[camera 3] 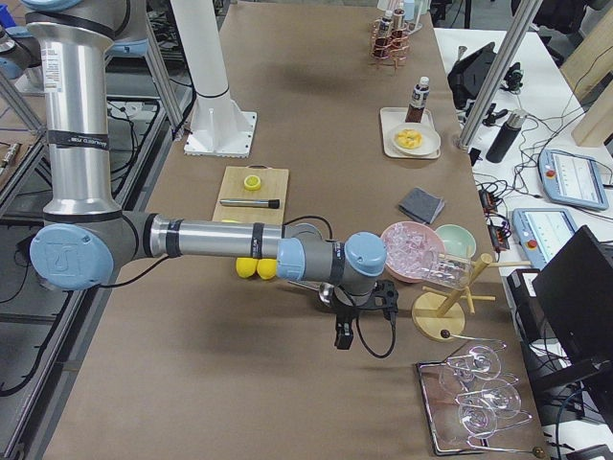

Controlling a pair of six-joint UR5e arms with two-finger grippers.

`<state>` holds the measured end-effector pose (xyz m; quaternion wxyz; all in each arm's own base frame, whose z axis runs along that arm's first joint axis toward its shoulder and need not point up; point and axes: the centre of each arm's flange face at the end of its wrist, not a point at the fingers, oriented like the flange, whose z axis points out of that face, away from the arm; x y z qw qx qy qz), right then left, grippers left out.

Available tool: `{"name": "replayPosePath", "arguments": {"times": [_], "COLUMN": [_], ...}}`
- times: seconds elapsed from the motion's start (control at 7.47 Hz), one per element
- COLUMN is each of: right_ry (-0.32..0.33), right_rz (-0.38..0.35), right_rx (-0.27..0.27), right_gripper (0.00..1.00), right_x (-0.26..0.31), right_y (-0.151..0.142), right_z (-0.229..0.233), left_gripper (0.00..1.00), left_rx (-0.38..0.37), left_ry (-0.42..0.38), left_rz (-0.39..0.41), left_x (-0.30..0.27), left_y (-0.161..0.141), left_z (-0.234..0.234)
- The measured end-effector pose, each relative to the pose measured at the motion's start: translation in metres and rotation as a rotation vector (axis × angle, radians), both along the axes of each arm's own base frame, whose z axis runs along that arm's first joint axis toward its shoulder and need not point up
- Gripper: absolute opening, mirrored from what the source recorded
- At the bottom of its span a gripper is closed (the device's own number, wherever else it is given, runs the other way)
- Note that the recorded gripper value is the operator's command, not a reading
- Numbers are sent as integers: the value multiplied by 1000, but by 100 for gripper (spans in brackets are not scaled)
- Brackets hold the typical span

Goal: Place donut on tray

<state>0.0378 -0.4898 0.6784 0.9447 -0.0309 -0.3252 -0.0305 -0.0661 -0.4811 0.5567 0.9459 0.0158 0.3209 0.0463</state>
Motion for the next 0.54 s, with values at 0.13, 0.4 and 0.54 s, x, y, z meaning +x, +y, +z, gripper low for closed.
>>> {"name": "replayPosePath", "arguments": {"times": [0.13,0.4,0.54], "right_ry": [-1,-8,-12], "right_rz": [0,0,0], "right_rx": [0,-1,-1], "right_gripper": [100,100,100], "right_x": [0,-1,-1], "right_y": [0,0,0], "right_z": [0,0,-1], "left_gripper": [98,98,98], "left_rx": [-4,-3,-2], "left_ry": [0,0,1], "left_rz": [1,2,2], "left_x": [0,0,0], "left_y": [-2,-3,-3], "left_z": [-2,-3,-4]}}
